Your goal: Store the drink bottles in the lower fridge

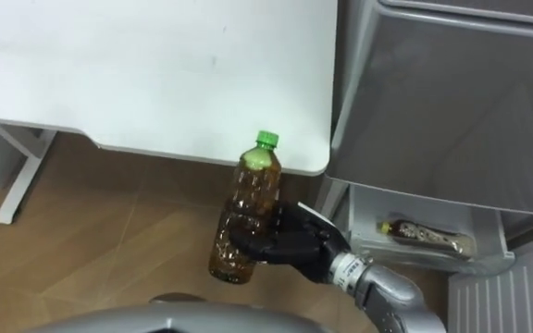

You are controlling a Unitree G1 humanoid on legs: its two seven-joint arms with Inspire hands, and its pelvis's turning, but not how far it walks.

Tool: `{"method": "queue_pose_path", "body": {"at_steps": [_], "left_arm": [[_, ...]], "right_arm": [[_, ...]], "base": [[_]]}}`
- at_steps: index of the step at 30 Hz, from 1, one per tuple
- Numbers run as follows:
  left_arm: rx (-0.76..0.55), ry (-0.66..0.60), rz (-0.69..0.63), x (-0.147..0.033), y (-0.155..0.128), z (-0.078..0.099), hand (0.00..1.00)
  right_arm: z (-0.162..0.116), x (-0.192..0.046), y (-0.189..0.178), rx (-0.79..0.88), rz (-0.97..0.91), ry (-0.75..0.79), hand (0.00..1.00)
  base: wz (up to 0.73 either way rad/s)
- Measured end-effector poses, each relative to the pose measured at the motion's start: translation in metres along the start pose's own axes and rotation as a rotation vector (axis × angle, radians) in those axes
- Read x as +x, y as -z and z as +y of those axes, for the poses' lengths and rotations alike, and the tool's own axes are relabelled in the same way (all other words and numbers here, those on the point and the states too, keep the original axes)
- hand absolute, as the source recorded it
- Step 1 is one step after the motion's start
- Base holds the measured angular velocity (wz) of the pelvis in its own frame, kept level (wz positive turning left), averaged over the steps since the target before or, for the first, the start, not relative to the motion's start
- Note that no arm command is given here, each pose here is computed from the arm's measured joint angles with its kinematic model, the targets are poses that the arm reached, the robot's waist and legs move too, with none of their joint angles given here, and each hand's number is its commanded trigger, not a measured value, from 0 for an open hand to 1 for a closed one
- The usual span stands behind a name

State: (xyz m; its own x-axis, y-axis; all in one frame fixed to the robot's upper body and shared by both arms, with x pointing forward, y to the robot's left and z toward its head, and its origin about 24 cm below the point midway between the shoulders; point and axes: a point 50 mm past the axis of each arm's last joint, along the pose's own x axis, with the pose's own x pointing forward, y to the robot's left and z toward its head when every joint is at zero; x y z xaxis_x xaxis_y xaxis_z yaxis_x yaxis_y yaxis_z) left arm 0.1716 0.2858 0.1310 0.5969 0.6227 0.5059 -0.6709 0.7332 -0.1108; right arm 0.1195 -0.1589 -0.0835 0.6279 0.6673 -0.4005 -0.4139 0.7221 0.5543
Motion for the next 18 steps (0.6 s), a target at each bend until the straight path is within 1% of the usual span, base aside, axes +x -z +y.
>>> {"method": "queue_pose_path", "body": {"at_steps": [1, 2, 4, 5, 7, 8, 10, 11, 13, 14, 16, 17, 18], "left_arm": [[0.003, -0.043, 0.029, -0.001, 0.004, 0.008, 0.0], [-0.001, -0.064, 0.046, -0.002, 0.007, 0.01, 0.0], [-0.022, -0.152, 0.14, -0.006, 0.024, 0.021, 0.0], [-0.024, -0.175, 0.163, -0.008, 0.028, 0.024, 0.0], [0.006, -0.256, 0.251, -0.016, 0.045, 0.037, 0.0], [0.011, -0.276, 0.278, -0.019, 0.05, 0.041, 0.0], [0.028, -0.363, 0.399, -0.035, 0.067, 0.06, 0.0], [0.043, -0.382, 0.431, -0.04, 0.072, 0.065, 0.0], [0.083, -0.458, 0.571, -0.064, 0.092, 0.079, 0.0], [0.092, -0.471, 0.61, -0.07, 0.097, 0.081, 0.0], [0.122, -0.518, 0.771, -0.099, 0.115, 0.092, 0.0], [0.134, -0.526, 0.812, -0.107, 0.119, 0.095, 0.0], [0.159, -0.546, 0.893, -0.122, 0.127, 0.101, 0.0]], "right_arm": [[0.001, 0.0, 0.002, 0.01, 0.0, 0.008, 1.0], [0.001, 0.0, 0.002, 0.018, -0.004, 0.014, 1.0], [0.001, 0.0, 0.004, 0.028, -0.003, 0.034, 1.0], [0.001, 0.0, 0.004, 0.033, -0.004, 0.036, 1.0], [0.002, 0.002, 0.003, 0.042, -0.01, 0.054, 1.0], [0.003, 0.002, 0.002, 0.041, -0.012, 0.058, 1.0], [0.005, 0.005, -0.002, 0.046, -0.036, 0.066, 1.0], [0.005, 0.006, -0.003, 0.052, -0.043, 0.066, 1.0], [0.009, 0.009, -0.002, 0.106, -0.068, 0.071, 1.0], [0.01, 0.01, -0.002, 0.118, -0.07, 0.074, 1.0], [0.013, 0.015, -0.001, 0.132, -0.056, 0.072, 1.0], [0.013, 0.016, -0.001, 0.135, -0.054, 0.075, 1.0], [0.015, 0.019, -0.001, 0.145, -0.046, 0.08, 1.0]], "base": [[0.09], [0.04], [0.11], [0.09], [0.05], [0.09], [0.08], [0.05], [0.06], [0.04], [0.0], [0.0], [0.0]]}}
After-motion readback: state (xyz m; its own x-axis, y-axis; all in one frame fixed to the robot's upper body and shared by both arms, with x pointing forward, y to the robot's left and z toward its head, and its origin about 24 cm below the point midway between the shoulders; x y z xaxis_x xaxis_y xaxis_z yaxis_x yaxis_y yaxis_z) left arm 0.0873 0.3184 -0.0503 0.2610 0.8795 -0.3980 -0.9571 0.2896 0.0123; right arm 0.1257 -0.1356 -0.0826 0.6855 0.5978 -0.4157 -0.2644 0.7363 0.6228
